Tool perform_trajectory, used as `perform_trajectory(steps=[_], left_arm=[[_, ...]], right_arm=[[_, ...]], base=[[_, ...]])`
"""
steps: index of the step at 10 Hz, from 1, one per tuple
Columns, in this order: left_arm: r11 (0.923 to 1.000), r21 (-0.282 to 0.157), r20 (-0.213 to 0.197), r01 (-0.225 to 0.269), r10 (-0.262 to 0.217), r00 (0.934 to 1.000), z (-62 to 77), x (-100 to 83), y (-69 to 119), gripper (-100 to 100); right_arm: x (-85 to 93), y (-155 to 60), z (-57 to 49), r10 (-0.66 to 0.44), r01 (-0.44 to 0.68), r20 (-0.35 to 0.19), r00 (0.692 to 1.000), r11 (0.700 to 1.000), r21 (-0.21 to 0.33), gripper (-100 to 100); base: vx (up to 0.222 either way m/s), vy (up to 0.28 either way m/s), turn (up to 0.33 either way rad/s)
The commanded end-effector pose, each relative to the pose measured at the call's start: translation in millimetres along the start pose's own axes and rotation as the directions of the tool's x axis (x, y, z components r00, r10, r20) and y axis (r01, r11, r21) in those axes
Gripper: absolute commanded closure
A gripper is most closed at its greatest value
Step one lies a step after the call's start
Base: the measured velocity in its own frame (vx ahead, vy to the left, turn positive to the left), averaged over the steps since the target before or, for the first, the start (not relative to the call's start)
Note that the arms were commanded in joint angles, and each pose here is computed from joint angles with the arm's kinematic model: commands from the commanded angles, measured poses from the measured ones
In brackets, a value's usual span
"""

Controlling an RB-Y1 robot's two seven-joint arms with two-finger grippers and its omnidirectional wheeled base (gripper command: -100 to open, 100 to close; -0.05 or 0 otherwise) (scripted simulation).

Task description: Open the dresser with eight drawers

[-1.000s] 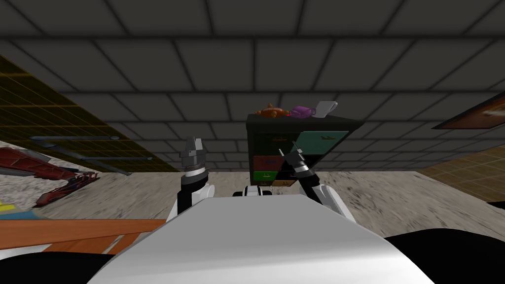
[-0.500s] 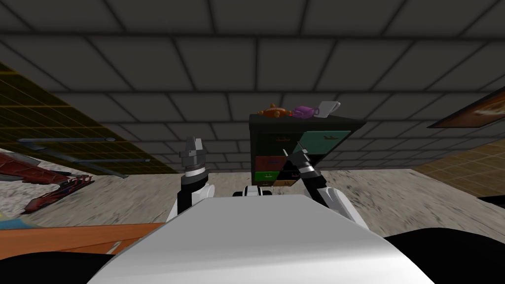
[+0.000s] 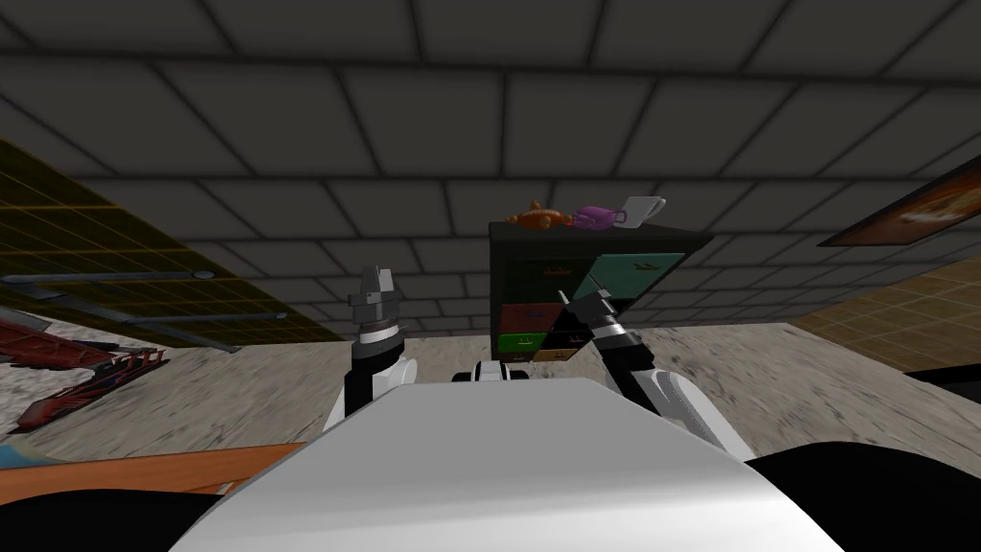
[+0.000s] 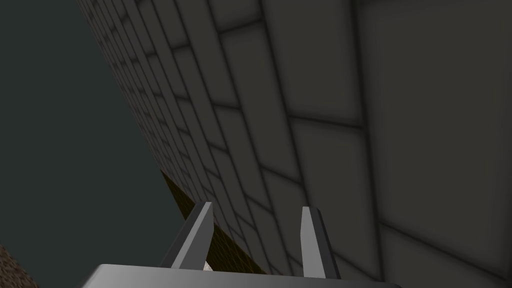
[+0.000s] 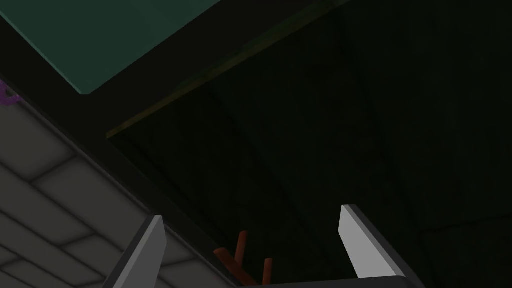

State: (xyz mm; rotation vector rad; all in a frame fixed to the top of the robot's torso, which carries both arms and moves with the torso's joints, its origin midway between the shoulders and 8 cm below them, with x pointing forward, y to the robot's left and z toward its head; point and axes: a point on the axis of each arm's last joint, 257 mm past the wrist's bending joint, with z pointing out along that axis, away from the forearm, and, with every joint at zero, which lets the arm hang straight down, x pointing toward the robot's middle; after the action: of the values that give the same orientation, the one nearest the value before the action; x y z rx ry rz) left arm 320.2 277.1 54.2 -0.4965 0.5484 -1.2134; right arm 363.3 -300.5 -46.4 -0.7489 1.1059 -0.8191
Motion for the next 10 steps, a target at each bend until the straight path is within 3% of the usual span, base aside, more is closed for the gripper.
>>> perform_trajectory(steps=[1,7,10], left_arm=[[1.0,0.0,0.0,0.0,0.0,1.0,0.0,0.0,0.0,0],[1.0,0.0,0.0,0.0,0.0,1.0,0.0,0.0,0.0,0],[1.0,0.0,0.0,0.0,0.0,1.0,0.0,0.0,0.0,0]], right_arm=[[10.4,-6.0,-5.5,-0.036,0.036,-0.035,0.999,0.999,-0.016,-100],[40.0,-20.4,-19.4,-0.138,0.13,-0.123,0.983,0.989,-0.071,-100],[46.6,-30.7,-24.0,-0.184,0.172,-0.151,0.971,0.981,-0.087,-100]], base=[[0.016,0.063,-0.034],[0.015,0.058,-0.041],[0.008,0.088,-0.05]])
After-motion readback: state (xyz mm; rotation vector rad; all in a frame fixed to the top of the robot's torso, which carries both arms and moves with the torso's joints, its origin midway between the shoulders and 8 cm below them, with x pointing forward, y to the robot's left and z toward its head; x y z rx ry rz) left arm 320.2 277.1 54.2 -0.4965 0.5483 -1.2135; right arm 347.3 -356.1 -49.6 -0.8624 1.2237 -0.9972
